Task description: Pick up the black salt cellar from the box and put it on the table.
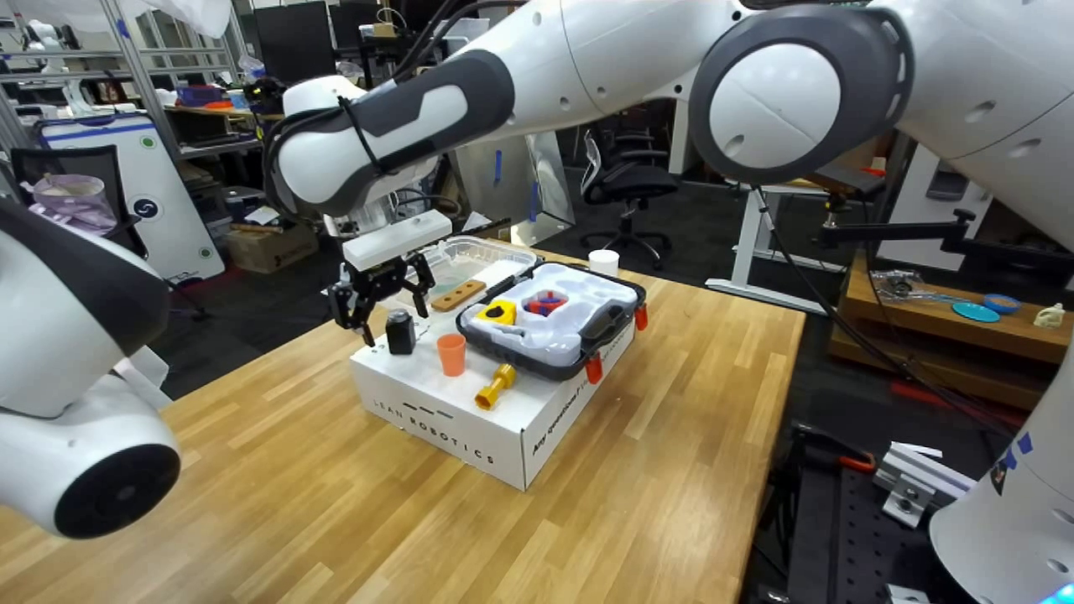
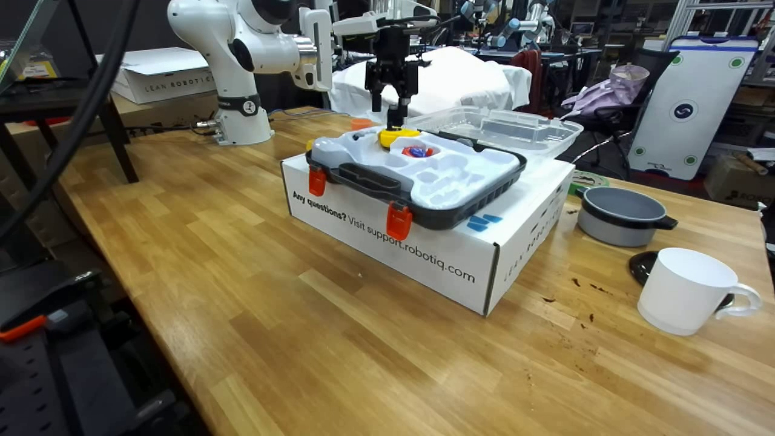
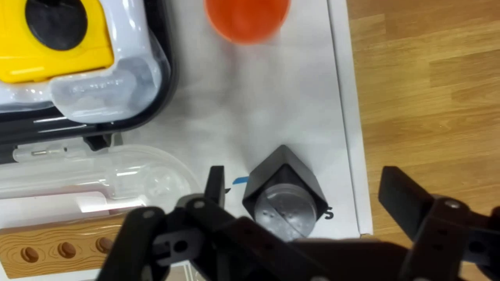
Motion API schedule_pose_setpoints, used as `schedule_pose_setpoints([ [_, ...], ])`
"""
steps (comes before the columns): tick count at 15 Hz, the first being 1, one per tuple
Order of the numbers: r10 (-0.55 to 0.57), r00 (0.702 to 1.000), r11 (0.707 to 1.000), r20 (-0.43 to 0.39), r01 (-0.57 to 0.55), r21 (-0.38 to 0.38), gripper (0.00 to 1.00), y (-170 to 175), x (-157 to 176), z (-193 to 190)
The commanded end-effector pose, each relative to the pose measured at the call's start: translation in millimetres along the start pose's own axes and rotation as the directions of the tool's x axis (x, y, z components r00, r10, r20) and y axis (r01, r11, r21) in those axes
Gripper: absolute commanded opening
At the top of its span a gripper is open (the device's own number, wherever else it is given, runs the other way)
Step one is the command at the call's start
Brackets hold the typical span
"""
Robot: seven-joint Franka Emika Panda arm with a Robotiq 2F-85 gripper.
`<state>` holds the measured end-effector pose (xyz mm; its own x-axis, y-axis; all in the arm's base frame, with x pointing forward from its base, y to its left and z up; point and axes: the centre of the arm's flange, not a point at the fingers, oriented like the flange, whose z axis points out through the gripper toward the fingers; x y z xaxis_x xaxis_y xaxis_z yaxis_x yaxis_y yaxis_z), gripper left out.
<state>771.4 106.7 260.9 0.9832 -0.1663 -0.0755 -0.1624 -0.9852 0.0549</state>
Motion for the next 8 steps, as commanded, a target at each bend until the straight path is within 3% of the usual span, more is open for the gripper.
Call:
schedule_pose_setpoints([
  [1,0.024,1.0,1.0,-0.012,-0.024,0.019,1.0,-2.8,23.4,-6.4],
  [8,0.027,1.0,0.999,-0.015,-0.027,0.028,1.0,-1.4,27.0,-5.7],
])
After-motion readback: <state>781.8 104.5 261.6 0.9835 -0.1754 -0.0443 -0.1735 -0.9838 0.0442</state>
